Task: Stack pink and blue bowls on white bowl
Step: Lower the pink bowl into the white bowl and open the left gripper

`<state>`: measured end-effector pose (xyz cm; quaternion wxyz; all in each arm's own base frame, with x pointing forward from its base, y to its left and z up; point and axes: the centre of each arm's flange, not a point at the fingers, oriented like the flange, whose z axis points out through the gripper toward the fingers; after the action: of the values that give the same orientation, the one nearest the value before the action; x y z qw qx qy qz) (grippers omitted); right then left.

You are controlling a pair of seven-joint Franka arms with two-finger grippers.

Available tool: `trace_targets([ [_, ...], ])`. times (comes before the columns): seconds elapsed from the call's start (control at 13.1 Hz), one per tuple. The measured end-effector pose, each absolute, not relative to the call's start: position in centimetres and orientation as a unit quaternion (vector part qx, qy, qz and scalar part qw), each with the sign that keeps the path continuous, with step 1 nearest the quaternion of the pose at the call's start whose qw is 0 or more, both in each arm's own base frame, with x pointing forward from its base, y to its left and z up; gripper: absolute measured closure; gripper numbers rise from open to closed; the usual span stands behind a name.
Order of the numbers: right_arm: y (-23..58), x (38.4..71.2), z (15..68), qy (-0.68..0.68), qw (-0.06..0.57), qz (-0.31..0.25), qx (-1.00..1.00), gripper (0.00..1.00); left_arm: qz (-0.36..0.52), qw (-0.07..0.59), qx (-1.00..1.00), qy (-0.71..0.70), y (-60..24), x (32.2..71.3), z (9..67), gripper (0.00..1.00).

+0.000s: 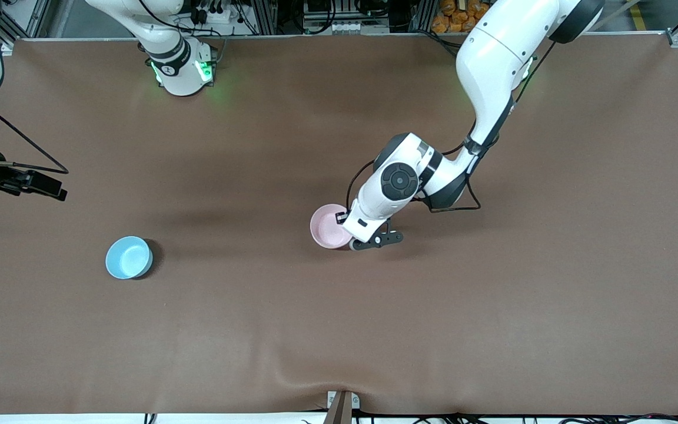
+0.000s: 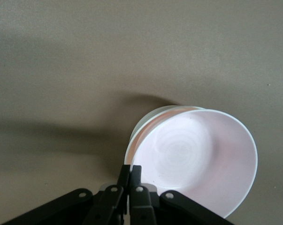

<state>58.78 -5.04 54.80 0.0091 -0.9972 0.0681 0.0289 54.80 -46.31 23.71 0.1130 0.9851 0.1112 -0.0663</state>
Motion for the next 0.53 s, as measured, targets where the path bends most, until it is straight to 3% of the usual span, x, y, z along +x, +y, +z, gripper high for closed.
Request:
trace_targets([
  [0.31, -5.04, 58.83, 54.65, 0.068, 0.009, 0.030, -0.997, 0.00, -0.068, 0.112, 0.985, 0.112, -46.28, 54.77, 23.26, 0.93],
  [0.53, -5.05, 58.90, 54.44, 0.068, 0.009, 0.032, -0.997, 0.00, -0.068, 0.112, 0.985, 0.112, -46.29, 54.78, 23.20, 0.70],
])
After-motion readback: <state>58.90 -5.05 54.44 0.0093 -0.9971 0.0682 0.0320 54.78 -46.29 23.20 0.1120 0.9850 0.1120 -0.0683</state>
